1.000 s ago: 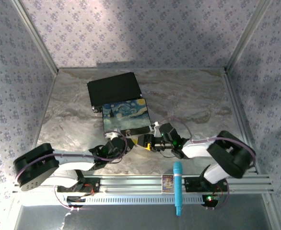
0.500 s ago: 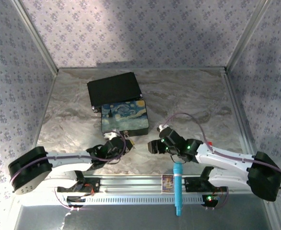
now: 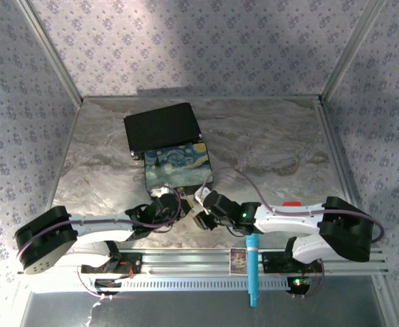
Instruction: Unlock a padlock with a key
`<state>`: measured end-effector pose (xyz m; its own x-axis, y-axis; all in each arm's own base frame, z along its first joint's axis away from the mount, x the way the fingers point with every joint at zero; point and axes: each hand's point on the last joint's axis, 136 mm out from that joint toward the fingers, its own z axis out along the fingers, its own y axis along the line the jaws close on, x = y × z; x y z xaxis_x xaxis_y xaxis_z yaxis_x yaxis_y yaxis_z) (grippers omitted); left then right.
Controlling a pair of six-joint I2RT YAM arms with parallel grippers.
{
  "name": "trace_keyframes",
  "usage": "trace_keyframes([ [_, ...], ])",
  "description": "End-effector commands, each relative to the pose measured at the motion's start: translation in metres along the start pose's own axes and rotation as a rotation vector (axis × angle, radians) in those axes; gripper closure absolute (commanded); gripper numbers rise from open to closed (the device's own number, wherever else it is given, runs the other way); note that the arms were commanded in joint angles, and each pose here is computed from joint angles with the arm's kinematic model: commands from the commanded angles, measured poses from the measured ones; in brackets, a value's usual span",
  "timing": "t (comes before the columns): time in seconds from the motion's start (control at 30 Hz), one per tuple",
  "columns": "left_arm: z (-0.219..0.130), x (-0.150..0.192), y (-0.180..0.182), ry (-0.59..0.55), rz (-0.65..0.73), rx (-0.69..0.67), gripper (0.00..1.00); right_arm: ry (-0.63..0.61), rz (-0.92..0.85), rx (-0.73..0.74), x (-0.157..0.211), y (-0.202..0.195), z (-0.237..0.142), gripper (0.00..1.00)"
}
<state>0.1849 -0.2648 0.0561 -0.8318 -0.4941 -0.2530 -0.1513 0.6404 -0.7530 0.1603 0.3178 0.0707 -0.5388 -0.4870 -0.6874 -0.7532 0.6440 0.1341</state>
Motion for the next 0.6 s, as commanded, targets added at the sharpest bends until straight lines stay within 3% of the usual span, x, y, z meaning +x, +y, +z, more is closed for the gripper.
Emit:
trace_keyframes([
  [0.0,0.0,0.004,-0.009,0.036,-0.011,0.018,1.0,-0.075,-0.061,-0.047,-0.024,0.015,0.004,0.55],
  [0.2,0.0,0.006,-0.012,0.045,-0.013,0.028,1.0,-0.03,-0.087,-0.038,-0.017,0.016,0.02,0.57],
  [0.57,-0.001,0.007,-0.012,0.052,-0.01,0.03,1.0,-0.056,-0.105,0.009,-0.023,0.01,0.03,0.77],
])
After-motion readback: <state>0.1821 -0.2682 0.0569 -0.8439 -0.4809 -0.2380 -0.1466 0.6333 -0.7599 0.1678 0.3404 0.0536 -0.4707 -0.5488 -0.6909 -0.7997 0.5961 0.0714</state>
